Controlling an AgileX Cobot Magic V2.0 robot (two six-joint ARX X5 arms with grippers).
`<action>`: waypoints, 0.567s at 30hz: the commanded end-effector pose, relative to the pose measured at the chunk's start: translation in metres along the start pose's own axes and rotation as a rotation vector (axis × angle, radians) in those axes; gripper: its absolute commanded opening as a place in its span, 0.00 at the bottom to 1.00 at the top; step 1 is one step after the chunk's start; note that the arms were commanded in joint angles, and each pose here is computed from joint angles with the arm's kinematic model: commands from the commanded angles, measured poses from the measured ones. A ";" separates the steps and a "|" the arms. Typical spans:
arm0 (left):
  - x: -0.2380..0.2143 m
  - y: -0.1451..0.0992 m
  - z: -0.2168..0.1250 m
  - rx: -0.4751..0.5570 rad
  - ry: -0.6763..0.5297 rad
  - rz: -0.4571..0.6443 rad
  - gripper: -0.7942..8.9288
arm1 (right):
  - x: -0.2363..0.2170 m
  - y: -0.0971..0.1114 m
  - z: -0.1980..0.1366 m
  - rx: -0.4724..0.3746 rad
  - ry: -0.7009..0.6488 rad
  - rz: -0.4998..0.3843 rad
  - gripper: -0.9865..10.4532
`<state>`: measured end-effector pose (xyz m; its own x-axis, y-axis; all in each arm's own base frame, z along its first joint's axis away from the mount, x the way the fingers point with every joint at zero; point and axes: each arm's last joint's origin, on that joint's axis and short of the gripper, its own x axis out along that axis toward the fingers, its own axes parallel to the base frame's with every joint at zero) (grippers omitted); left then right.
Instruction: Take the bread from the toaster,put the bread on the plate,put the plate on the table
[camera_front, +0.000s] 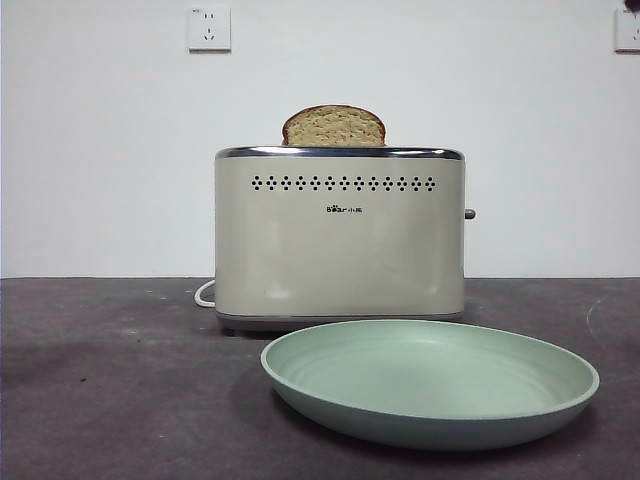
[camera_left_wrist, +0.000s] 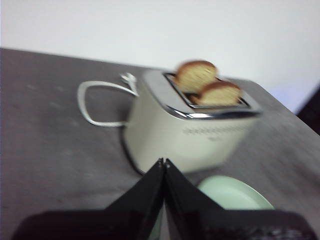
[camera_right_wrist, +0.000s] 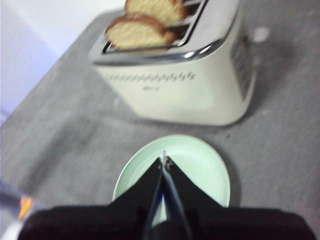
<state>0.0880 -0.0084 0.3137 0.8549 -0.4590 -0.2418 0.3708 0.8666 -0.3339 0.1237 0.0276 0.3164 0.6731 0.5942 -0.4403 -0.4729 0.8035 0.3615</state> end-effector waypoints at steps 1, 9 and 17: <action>-0.002 -0.004 0.006 0.036 0.054 -0.052 0.08 | -0.003 0.005 0.008 -0.064 0.078 0.030 0.08; -0.006 -0.008 0.006 0.058 0.138 -0.091 0.08 | -0.003 0.005 0.009 -0.067 0.171 0.028 0.08; -0.006 -0.008 0.006 0.058 0.139 -0.090 0.51 | -0.003 0.005 0.009 -0.042 0.170 0.024 0.46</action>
<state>0.0827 -0.0113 0.3213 0.7574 -0.5544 -0.3450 0.4564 0.8273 -0.3275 0.1244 0.0290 0.3260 0.5531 0.6061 -0.5716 -0.5150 0.7880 0.3374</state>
